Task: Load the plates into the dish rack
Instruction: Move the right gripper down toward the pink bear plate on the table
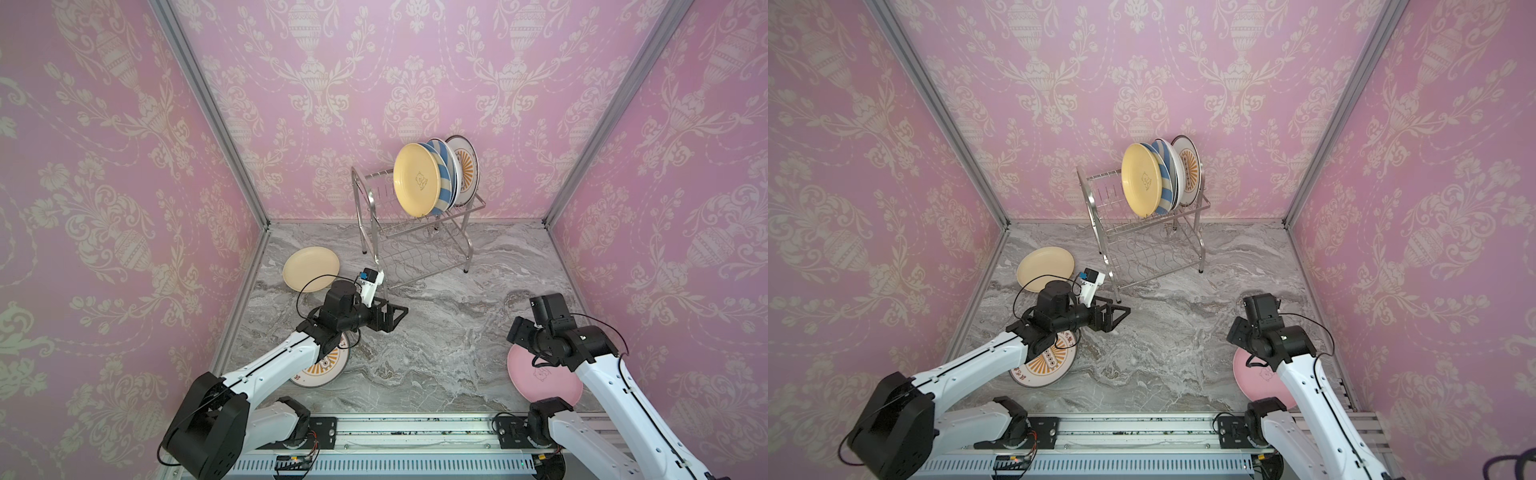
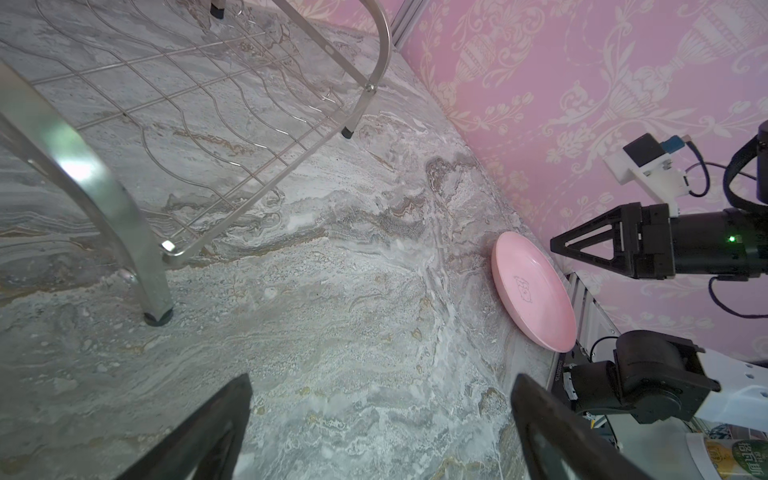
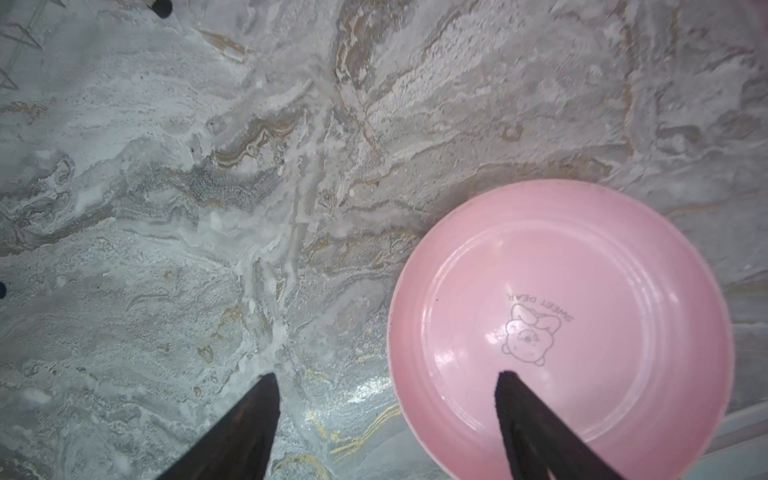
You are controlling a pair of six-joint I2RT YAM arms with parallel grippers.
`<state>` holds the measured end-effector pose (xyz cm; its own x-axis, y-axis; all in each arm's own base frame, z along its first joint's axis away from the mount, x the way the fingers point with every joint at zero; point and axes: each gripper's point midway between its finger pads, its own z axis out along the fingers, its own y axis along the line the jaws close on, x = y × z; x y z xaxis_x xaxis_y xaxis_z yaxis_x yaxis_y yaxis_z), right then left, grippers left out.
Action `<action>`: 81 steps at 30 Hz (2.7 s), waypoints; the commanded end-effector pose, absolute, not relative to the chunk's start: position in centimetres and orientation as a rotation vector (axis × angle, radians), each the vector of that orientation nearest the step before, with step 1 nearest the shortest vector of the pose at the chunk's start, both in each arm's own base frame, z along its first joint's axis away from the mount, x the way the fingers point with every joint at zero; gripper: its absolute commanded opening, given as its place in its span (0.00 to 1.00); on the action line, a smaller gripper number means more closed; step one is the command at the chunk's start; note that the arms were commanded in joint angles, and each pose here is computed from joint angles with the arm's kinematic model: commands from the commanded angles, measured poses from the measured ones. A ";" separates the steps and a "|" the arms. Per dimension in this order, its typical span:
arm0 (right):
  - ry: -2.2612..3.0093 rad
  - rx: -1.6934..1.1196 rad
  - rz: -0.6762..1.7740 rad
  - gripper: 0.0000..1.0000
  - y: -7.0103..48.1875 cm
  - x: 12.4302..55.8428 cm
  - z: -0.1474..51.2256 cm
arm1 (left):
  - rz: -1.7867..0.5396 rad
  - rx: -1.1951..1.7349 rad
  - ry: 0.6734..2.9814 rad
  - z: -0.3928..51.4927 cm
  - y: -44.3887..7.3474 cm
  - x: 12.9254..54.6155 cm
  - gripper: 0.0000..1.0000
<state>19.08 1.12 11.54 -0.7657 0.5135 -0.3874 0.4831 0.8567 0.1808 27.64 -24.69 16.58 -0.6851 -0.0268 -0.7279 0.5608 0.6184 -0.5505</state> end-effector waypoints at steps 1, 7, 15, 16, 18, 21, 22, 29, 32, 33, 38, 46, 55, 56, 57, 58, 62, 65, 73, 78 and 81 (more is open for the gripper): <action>2.649 0.869 0.221 0.82 2.5 17.3 9.5 | -1.053 0.389 2.119 16.4 -24.8 27.7 0.99; 2.687 0.899 0.193 0.83 2.4 16.5 8.6 | -1.058 0.396 2.144 15.4 -24.8 27.3 0.99; 2.660 0.887 0.259 0.84 3.2 18.4 7.5 | -1.021 0.388 2.148 14.9 -24.1 27.1 0.99; 2.664 0.882 0.248 0.84 3.1 18.3 7.4 | -1.014 0.388 2.145 15.0 -24.0 27.1 0.99; 2.674 0.877 0.236 0.84 3.0 18.2 7.2 | -0.993 0.380 2.140 15.2 -23.7 27.1 0.99; 2.675 0.875 0.231 0.84 2.9 18.0 7.0 | -0.961 0.372 2.135 15.2 -23.1 27.0 0.99; 2.673 0.878 0.236 0.84 3.0 18.0 6.9 | -0.952 0.374 2.131 15.3 -23.0 27.0 0.99; 2.694 0.855 0.322 0.84 4.3 18.2 5.9 | -0.893 0.360 2.143 14.8 -22.1 26.9 0.99; 2.710 0.841 0.321 0.84 4.6 18.3 5.7 | -0.890 0.364 2.147 14.7 -22.1 26.9 0.99; 2.715 0.832 0.315 0.84 4.7 18.3 5.8 | -0.889 0.366 2.147 14.8 -22.2 27.0 0.99; 2.725 0.828 0.305 0.84 4.8 18.3 5.5 | -0.874 0.373 2.154 14.6 -22.0 27.0 0.99; 2.762 0.809 0.263 0.84 5.0 18.5 4.8 | -0.862 0.374 2.156 14.6 -21.9 26.9 0.99; 2.777 0.756 0.301 0.84 6.5 20.0 4.1 | -0.836 0.379 2.159 14.7 -21.5 27.0 0.99; 2.781 0.745 0.300 0.84 6.7 20.3 4.0 | -0.836 0.379 2.157 14.7 -21.5 27.0 0.99; 2.786 0.732 0.304 0.84 7.0 20.6 3.9 | -0.837 0.380 2.158 14.7 -21.6 27.0 0.99; 2.787 0.718 0.307 0.84 7.3 20.9 3.9 | -0.835 0.380 2.161 14.7 -21.5 26.9 0.99; 2.777 0.649 0.330 0.84 8.7 23.0 4.4 | -0.831 0.377 2.158 14.7 -21.4 26.9 0.99; 2.761 0.603 0.402 0.84 10.6 24.9 4.6 | -0.821 0.382 2.160 14.6 -21.3 26.8 0.99; 2.757 0.392 0.609 0.85 19.0 30.1 4.4 | -0.777 0.373 2.179 14.2 -20.4 26.6 0.99; 2.731 0.207 0.701 0.84 24.8 34.1 6.1 | -0.754 0.371 2.181 14.3 -20.0 26.6 0.99; 2.694 0.132 0.714 0.84 26.3 35.7 8.3 | -0.737 0.374 2.175 14.7 -19.8 26.7 0.99</action>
